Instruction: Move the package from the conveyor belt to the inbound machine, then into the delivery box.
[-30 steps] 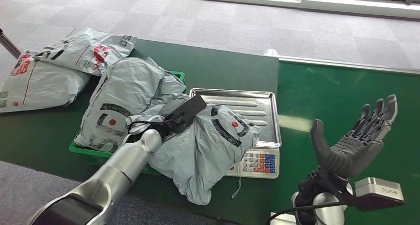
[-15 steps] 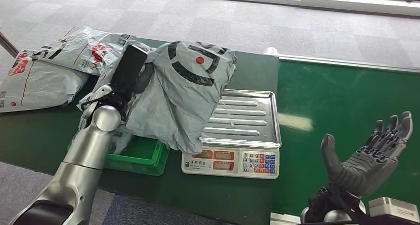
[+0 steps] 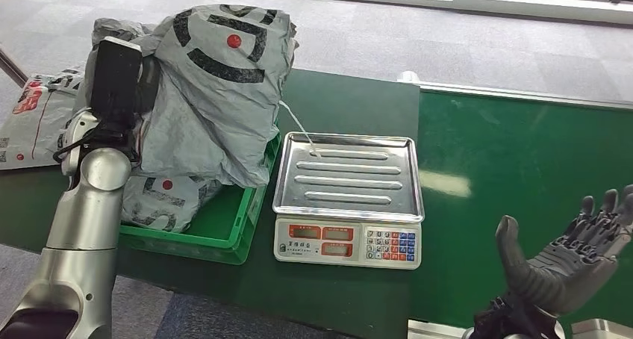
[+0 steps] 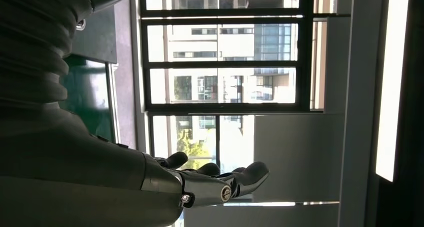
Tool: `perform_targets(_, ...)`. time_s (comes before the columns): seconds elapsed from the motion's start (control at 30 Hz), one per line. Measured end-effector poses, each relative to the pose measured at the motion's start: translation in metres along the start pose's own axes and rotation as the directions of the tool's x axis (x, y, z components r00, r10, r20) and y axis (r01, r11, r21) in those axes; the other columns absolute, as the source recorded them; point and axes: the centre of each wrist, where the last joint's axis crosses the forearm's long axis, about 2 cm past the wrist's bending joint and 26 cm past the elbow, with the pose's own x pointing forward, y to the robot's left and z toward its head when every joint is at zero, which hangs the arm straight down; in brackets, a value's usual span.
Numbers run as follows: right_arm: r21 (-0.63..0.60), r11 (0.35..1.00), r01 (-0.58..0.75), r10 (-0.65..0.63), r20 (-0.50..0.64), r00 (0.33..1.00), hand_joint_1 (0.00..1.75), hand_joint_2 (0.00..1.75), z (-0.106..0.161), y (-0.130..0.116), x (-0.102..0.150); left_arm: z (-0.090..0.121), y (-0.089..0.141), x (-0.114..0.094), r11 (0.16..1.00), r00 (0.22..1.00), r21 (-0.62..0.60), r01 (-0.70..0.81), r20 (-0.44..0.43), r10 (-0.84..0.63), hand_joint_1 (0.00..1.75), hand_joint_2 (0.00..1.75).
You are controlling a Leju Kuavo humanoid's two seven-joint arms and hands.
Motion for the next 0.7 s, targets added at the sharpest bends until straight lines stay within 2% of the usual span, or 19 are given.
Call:
perform_targets(0.03, 0.004, 1.0, 0.001, -0.001, -0.002, 1.0, 0.0, 1.75, 0.001, -0.001, 0.0, -0.002, 0.007, -0.005, 0.999, 0.999, 0.023, 0.031, -0.018, -0.031, 1.75, 1.75)
perform_targets(0.07, 0.008, 1.0, 0.002, -0.002, -0.003, 1.0, 0.0, 1.75, 0.001, -0.001, 0.0, -0.004, 0.013, -0.009, 0.997, 0.997, 0.04, 0.066, -0.038, -0.065, 1.64, 1.75)
perform_targets(0.17, 0.02, 1.0, 0.001, -0.001, -0.004, 1.0, 0.0, 1.75, 0.001, -0.002, 0.0, -0.008, 0.029, -0.029, 0.983, 0.978, 0.052, 0.179, -0.117, -0.172, 0.36, 1.75)
perform_targets(0.2, 0.023, 1.0, 0.0, 0.0, -0.005, 1.0, 0.0, 1.75, 0.001, -0.002, 0.0, -0.009, 0.033, -0.037, 0.977, 0.968, 0.043, 0.211, -0.148, -0.203, 0.03, 1.75)
perform_targets(0.4, 0.032, 0.999, 0.001, 0.0, -0.03, 1.0, 0.0, 1.75, 0.001, -0.001, -0.003, -0.009, 0.044, -0.072, 0.934, 0.891, -0.033, 0.355, -0.29, -0.349, 0.0, 1.75)
perform_targets(0.7, 0.045, 0.999, -0.002, 0.004, -0.049, 0.999, 0.0, 1.75, 0.002, 0.002, -0.007, -0.004, 0.043, -0.093, 0.902, 0.834, -0.09, 0.422, -0.352, -0.425, 0.0, 1.75)
